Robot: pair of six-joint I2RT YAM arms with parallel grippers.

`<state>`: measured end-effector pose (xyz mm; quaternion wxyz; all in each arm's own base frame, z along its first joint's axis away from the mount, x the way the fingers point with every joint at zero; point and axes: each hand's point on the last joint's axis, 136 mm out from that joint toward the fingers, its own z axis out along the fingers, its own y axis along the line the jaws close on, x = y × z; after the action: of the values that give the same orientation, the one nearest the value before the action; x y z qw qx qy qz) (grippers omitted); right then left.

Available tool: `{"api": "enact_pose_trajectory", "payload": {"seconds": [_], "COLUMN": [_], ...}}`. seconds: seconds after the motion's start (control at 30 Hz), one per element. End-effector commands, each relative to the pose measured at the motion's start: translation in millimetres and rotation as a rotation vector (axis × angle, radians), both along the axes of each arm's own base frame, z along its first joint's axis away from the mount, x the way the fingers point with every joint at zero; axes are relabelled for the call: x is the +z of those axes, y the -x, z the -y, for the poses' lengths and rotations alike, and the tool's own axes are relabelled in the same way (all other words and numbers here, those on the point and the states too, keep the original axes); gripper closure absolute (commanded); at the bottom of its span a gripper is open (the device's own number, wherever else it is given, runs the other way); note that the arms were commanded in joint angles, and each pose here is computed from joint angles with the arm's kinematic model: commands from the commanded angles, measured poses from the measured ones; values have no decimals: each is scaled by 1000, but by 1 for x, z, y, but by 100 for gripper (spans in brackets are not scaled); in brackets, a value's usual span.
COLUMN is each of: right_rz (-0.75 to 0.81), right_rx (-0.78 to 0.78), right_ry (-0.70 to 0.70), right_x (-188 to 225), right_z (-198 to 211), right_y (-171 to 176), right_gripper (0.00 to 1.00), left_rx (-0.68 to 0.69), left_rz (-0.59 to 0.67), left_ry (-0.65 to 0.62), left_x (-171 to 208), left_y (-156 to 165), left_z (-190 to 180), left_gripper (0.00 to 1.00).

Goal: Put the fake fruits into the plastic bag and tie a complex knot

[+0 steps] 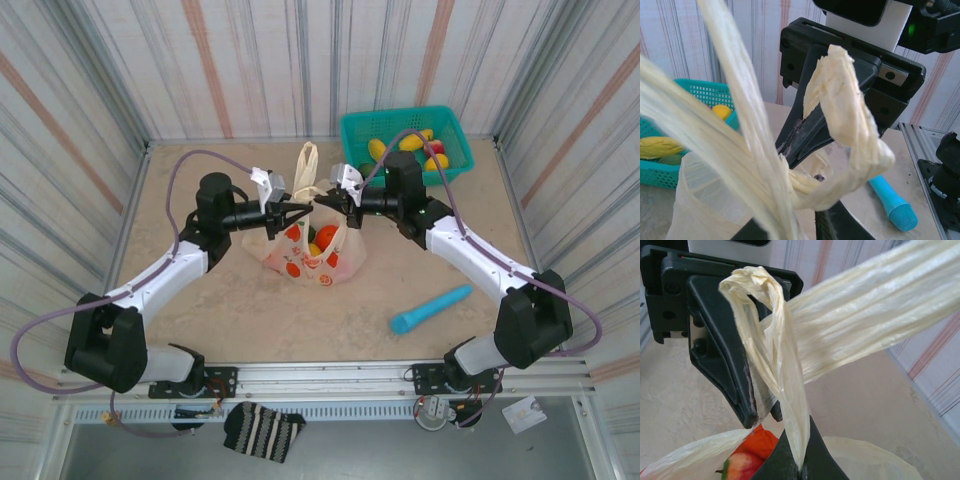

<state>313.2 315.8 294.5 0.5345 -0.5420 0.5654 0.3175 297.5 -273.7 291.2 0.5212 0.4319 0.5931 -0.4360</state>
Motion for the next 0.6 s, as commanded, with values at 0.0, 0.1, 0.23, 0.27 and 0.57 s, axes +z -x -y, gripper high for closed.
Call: {"api": "enact_pose_trajectory", "payload": {"seconds": [0.0, 0.1, 0.23, 0.27, 0.57], "right_rz": [-21, -33, -38, -41, -50], "right_rx": [-10, 1, 25, 33, 78], "right_ry": [-8, -2, 9, 9, 12], "right_x": [5, 2, -3, -3, -5], "right_z": [-2, -5, -9, -9, -10], "right_y": [-5, -2, 3, 5, 15], "right_gripper": [100, 100, 100, 100, 100], "left_rx": [-35, -29, -15, -11, 16], "left_rz": [61, 59, 57, 59, 46], "left_ry": [14, 14, 12, 12, 6], "left_x": [12, 12, 12, 12, 10], "left_y": [12, 11, 9, 9, 4], "left_z": [1, 1, 0, 0, -1], "left_gripper": [77, 73, 72, 72, 72]}}
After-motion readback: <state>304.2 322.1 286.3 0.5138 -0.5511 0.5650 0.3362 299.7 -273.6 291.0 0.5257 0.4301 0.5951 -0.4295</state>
